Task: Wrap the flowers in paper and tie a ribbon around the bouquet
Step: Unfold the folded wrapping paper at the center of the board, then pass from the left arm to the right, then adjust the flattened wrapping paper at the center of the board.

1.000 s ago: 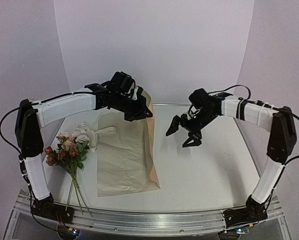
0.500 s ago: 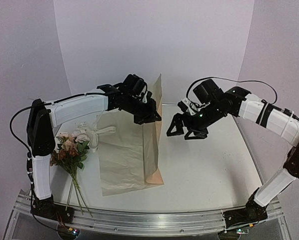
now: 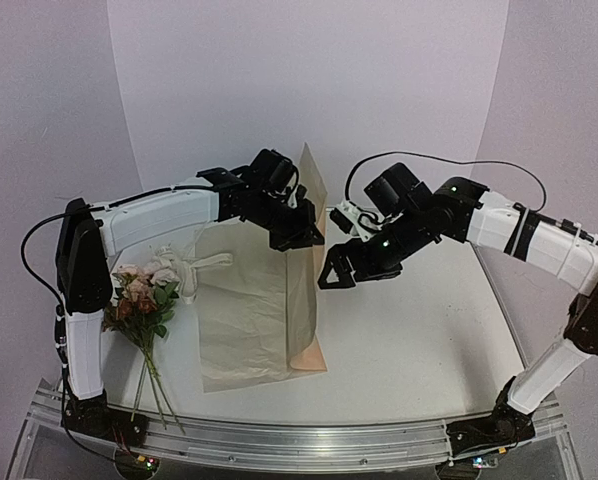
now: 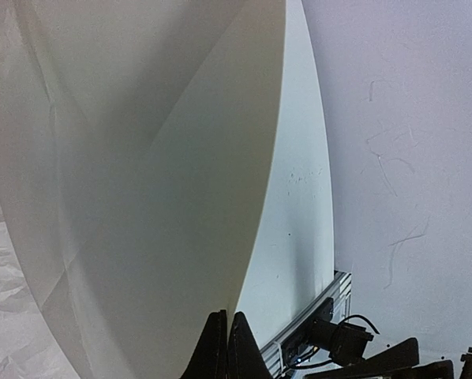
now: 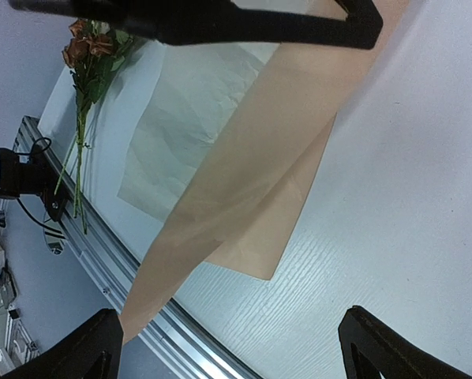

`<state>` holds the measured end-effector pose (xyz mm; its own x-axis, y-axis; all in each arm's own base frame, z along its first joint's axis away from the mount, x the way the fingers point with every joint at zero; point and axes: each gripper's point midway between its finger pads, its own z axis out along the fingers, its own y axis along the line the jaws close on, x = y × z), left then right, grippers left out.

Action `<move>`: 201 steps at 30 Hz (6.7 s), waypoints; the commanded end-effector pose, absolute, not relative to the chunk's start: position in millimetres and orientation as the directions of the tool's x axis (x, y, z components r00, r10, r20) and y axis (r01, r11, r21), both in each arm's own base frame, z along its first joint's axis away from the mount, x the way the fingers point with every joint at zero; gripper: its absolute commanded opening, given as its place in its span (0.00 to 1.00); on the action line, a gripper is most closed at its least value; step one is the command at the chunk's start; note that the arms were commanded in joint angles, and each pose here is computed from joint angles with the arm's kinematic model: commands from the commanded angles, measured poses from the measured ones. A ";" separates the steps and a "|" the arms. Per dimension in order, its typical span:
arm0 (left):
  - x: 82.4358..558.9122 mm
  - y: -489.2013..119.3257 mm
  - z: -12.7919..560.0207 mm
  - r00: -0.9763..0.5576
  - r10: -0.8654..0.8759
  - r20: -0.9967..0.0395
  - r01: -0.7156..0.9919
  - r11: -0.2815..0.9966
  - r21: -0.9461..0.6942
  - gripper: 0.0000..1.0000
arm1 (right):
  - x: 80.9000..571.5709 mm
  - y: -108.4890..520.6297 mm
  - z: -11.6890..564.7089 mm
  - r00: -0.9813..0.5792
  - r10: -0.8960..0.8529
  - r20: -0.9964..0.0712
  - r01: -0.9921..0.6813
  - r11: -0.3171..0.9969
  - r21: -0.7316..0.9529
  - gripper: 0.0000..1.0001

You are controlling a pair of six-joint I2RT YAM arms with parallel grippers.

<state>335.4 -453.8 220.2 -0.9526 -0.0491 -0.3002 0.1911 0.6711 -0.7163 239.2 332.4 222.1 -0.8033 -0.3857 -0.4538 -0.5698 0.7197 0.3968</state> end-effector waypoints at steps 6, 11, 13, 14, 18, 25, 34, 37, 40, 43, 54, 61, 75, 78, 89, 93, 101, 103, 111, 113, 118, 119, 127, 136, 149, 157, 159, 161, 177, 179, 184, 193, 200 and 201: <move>335.4 -462.1 236.0 -0.937 -0.044 -0.347 0.231 0.667 -0.708 0.00 | 264.2 354.1 227.0 -0.752 -0.400 -0.524 -0.604 0.736 0.305 0.98; 337.2 -464.1 239.2 -0.934 -0.052 -0.352 0.232 0.662 -0.713 0.00 | 271.6 362.4 209.5 -0.761 -0.416 -0.498 -0.587 0.768 0.255 0.98; 338.0 -463.7 240.8 -0.933 -0.055 -0.357 0.234 0.662 -0.712 0.00 | 273.8 360.5 203.9 -0.770 -0.408 -0.491 -0.569 0.787 0.239 0.93; 338.1 -463.2 240.8 -0.932 -0.055 -0.359 0.235 0.664 -0.710 0.00 | 275.1 359.1 201.9 -0.774 -0.403 -0.489 -0.561 0.795 0.232 0.88; 339.7 -453.9 236.9 -0.923 -0.058 -0.381 0.236 0.697 -0.678 0.06 | 274.4 348.3 199.5 -0.777 -0.398 -0.487 -0.544 0.815 0.202 0.47; 346.3 -443.4 242.6 -0.899 -0.071 -0.433 0.258 0.711 -0.654 0.35 | 268.0 331.7 198.1 -0.793 -0.391 -0.467 -0.518 0.836 0.180 0.00; 346.8 -385.0 242.4 -0.860 -0.185 -0.475 0.205 0.729 -0.654 0.86 | 293.9 288.5 181.2 -0.880 -0.257 -0.399 -0.337 0.930 0.144 0.00; 345.5 -364.4 216.3 -0.874 -0.204 -0.440 0.157 0.740 -0.654 0.90 | 307.8 267.3 172.5 -0.910 -0.190 -0.369 -0.251 0.960 0.123 0.00; 344.1 -353.4 183.1 -0.899 -0.207 -0.385 0.117 0.734 -0.669 0.90 | 316.9 244.8 161.6 -0.929 -0.138 -0.342 -0.181 0.979 0.096 0.00; 342.9 -350.6 147.4 -0.926 -0.180 -0.332 0.094 0.741 -0.665 0.89 | 319.3 224.5 146.9 -0.944 -0.112 -0.311 -0.137 0.989 0.062 0.00; 348.9 -341.4 83.4 -0.963 -0.130 -0.238 0.050 0.777 -0.627 0.88 | 279.8 126.8 93.7 -0.962 0.024 -0.270 0.080 0.976 -0.200 0.00; 352.4 -337.3 73.5 -0.974 -0.095 -0.206 0.053 0.789 -0.612 0.88 | 210.6 100.9 49.1 -0.880 0.264 -0.396 0.326 0.940 -0.097 0.00; 316.6 -266.2 81.5 -0.961 -0.206 -0.183 -0.078 0.842 -0.534 0.90 | 198.6 166.0 39.5 -0.915 0.127 -0.384 0.134 0.991 0.007 0.38; 308.7 -260.0 75.7 -0.961 -0.217 -0.169 -0.108 0.863 -0.494 0.90 | 196.1 154.9 38.4 -0.945 0.132 -0.299 0.128 0.991 0.033 0.63; 347.0 -248.4 48.1 -0.945 -0.113 -0.307 0.009 0.929 -0.370 0.71 | 211.8 156.0 19.4 -0.985 0.168 -0.043 0.151 0.955 0.255 0.90; 356.3 -255.4 36.6 -0.948 -0.082 -0.307 0.044 0.924 -0.381 0.63 | 217.4 149.8 12.4 -0.977 0.212 -0.015 0.200 0.940 0.276 0.91; 368.6 -263.0 35.5 -0.947 -0.059 -0.317 0.080 0.909 -0.409 0.46 | 211.3 147.7 -10.1 -0.966 0.256 0.018 0.250 0.923 0.294 0.87; 370.1 -265.6 33.1 -0.950 -0.049 -0.310 0.086 0.908 -0.410 0.36 | 207.0 143.6 -15.1 -0.962 0.271 0.021 0.266 0.922 0.281 0.82; 398.0 -259.1 33.8 -0.941 -0.041 -0.337 0.085 0.932 -0.351 0.00 | 189.4 126.1 -27.0 -0.935 0.354 0.015 0.348 0.906 0.241 0.53; 414.3 -257.5 41.6 -0.929 -0.025 -0.369 0.104 0.940 -0.326 0.00 | 184.9 123.6 -30.8 -0.919 0.394 0.009 0.384 0.889 0.249 0.46; 459.5 -261.0 60.0 -0.886 0.078 -0.457 0.220 0.938 -0.267 0.00 | 179.4 139.7 -31.9 -0.911 0.404 -0.077 0.372 0.889 0.266 0.34; 467.2 -263.0 63.5 -0.873 0.114 -0.474 0.258 0.933 -0.252 0.00 | 179.8 147.9 -29.4 -0.916 0.386 -0.113 0.346 0.899 0.269 0.34; 508.6 -285.8 80.8 -0.673 0.433 -0.600 0.596 0.797 -0.093 0.00 | 178.0 227.6 -6.7 -0.954 0.172 -0.247 0.087 0.942 0.323 0.66; 523.7 -288.8 102.2 -0.510 0.581 -0.634 0.736 0.676 0.027 0.00 | 159.3 131.9 20.9 -0.941 -0.030 -0.338 -0.035 0.999 0.010 0.98; 531.2 -318.0 138.7 -0.307 0.594 -0.744 0.847 0.527 0.071 0.00 | 223.6 159.1 74.3 -0.959 -0.007 -0.282 -0.083 0.962 0.260 0.96; 537.3 -332.7 154.4 -0.223 0.548 -0.806 0.867 0.490 0.094 0.00 | 305.7 239.2 89.3 -0.948 -0.044 -0.315 -0.171 0.905 0.389 0.67; 534.8 -337.4 157.8 -0.200 0.533 -0.822 0.880 0.467 0.089 0.00 | 318.8 257.0 87.0 -0.938 -0.077 -0.339 -0.204 0.912 0.356 0.58; 534.3 -341.7 160.2 -0.188 0.520 -0.833 0.885 0.458 0.086 0.00 | 327.5 275.2 84.9 -0.928 -0.109 -0.355 -0.233 0.914 0.331 0.52; 521.3 -353.3 172.2 -0.190 0.490 -0.851 0.902 0.428 0.045 0.00 | 313.2 352.2 35.3 -0.905 -0.280 -0.321 -0.351 0.917 0.189 0.38; 520.6 -352.2 172.8 -0.185 0.495 -0.849 0.902 0.428 0.053 0.00 | 304.5 350.2 27.4 -0.903 -0.283 -0.322 -0.348 0.923 0.164 0.35; 521.2 -350.8 173.3 -0.180 0.500 -0.847 0.900 0.432 0.064 0.00 | 290.4 355.9 15.5 -0.898 -0.301 -0.322 -0.352 0.929 0.112 0.29; 536.6 -344.1 174.0 -0.201 0.497 -0.844 0.860 0.503 0.091 0.00 | 277.1 370.3 7.7 -0.920 -0.206 -0.334 -0.251 0.963 0.096 0.23; 548.4 -336.6 179.1 -0.223 0.470 -0.854 0.812 0.575 0.105 0.05 | 285.3 403.0 18.6 -0.937 -0.134 -0.323 -0.203 0.960 0.192 0.26; 549.3 -336.2 180.5 -0.226 0.465 -0.856 0.807 0.581 0.103 0.08 | 286.7 404.7 23.1 -0.935 -0.131 -0.329 -0.204 0.959 0.199 0.27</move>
